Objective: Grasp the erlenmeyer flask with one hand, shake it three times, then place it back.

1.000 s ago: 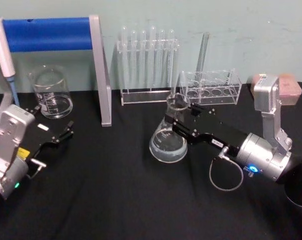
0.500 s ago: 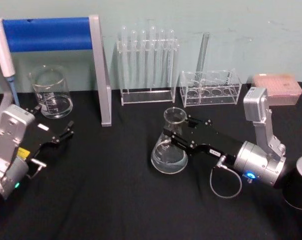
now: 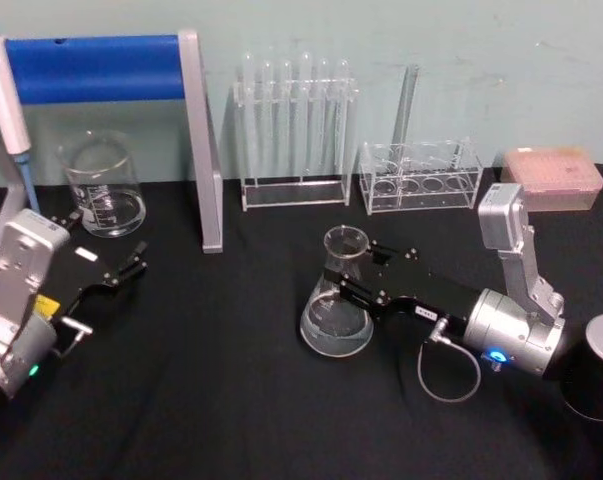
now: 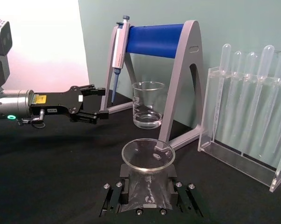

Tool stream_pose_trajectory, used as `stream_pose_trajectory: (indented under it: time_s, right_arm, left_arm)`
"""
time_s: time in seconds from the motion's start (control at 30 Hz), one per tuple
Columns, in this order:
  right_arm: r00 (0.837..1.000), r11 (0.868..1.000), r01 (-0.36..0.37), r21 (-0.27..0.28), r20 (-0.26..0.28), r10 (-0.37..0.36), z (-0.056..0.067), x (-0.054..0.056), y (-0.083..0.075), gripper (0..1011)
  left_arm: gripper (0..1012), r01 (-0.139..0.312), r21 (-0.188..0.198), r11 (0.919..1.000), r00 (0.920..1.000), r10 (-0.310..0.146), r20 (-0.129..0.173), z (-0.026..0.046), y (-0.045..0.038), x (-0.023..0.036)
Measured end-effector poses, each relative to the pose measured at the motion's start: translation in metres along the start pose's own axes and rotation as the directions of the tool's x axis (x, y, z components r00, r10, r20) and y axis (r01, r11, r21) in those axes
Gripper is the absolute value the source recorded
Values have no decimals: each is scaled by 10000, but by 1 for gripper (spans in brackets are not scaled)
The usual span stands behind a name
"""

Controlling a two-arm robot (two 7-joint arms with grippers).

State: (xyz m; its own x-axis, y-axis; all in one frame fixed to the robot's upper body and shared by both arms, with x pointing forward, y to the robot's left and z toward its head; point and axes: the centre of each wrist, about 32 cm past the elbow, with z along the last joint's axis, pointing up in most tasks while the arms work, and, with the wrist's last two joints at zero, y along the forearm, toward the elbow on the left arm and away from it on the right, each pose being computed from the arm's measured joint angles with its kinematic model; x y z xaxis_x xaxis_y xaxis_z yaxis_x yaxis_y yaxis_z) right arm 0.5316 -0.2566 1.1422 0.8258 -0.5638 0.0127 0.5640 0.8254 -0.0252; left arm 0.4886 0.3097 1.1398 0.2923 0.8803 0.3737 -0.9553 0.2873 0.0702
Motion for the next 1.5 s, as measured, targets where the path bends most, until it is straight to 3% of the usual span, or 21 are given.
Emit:
stream_pose_trajectory:
  time_s: [1.5]
  right_arm:
    - [9999, 9995, -6, -324, -109, 2, -29, -14, 16, 449]
  left_arm:
    - [1001, 0, 1, 10000, 10000, 0, 1, 0, 0, 0]
